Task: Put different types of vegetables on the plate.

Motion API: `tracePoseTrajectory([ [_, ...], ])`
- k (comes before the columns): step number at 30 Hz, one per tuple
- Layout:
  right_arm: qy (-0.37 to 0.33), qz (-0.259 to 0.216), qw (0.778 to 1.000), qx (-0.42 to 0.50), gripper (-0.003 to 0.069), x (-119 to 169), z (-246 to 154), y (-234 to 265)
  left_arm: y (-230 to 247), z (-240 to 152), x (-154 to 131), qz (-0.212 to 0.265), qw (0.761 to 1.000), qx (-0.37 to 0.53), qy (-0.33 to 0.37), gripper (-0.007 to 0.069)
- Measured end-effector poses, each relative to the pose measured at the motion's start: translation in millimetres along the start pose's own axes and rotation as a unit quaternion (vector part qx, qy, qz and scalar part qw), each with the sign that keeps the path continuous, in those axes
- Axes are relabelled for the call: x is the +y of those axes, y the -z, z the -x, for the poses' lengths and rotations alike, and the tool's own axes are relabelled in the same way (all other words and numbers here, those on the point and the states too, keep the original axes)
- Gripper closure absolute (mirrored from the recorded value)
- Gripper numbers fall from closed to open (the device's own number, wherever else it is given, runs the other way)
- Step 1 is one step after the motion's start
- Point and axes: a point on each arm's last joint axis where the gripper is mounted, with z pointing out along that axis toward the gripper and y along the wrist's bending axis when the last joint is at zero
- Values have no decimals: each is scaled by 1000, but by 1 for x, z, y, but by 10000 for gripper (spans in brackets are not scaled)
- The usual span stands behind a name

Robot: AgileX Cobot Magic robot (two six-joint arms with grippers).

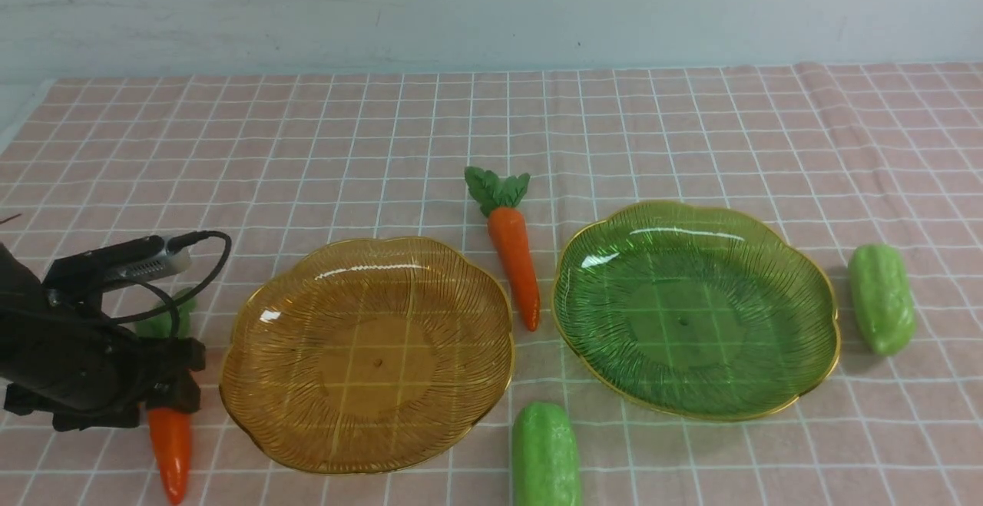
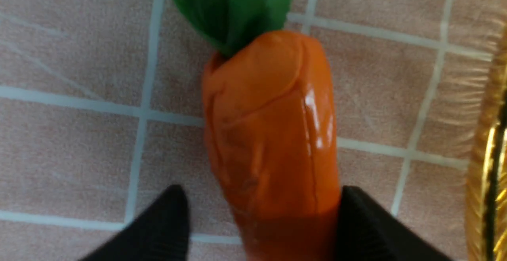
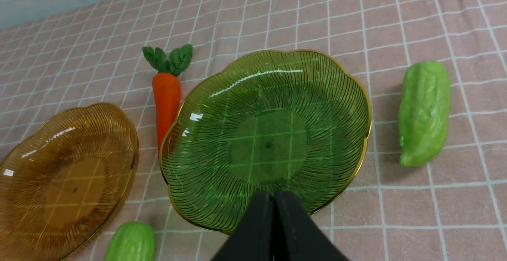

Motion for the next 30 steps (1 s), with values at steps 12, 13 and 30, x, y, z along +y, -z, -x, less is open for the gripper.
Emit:
tracePoseTrajectory([
  [12, 11, -160, 981, 108, 673, -34, 57, -38, 78, 26, -35, -38, 994, -73, -70, 435],
  [13, 2, -172, 978, 116, 673, -39, 64, -45, 85, 26, -49, -47, 991, -84, -91, 435],
  [30, -100, -174, 941, 271, 174, -125, 70, -248, 29, 17, -126, -77, 973, -29, -218, 149],
])
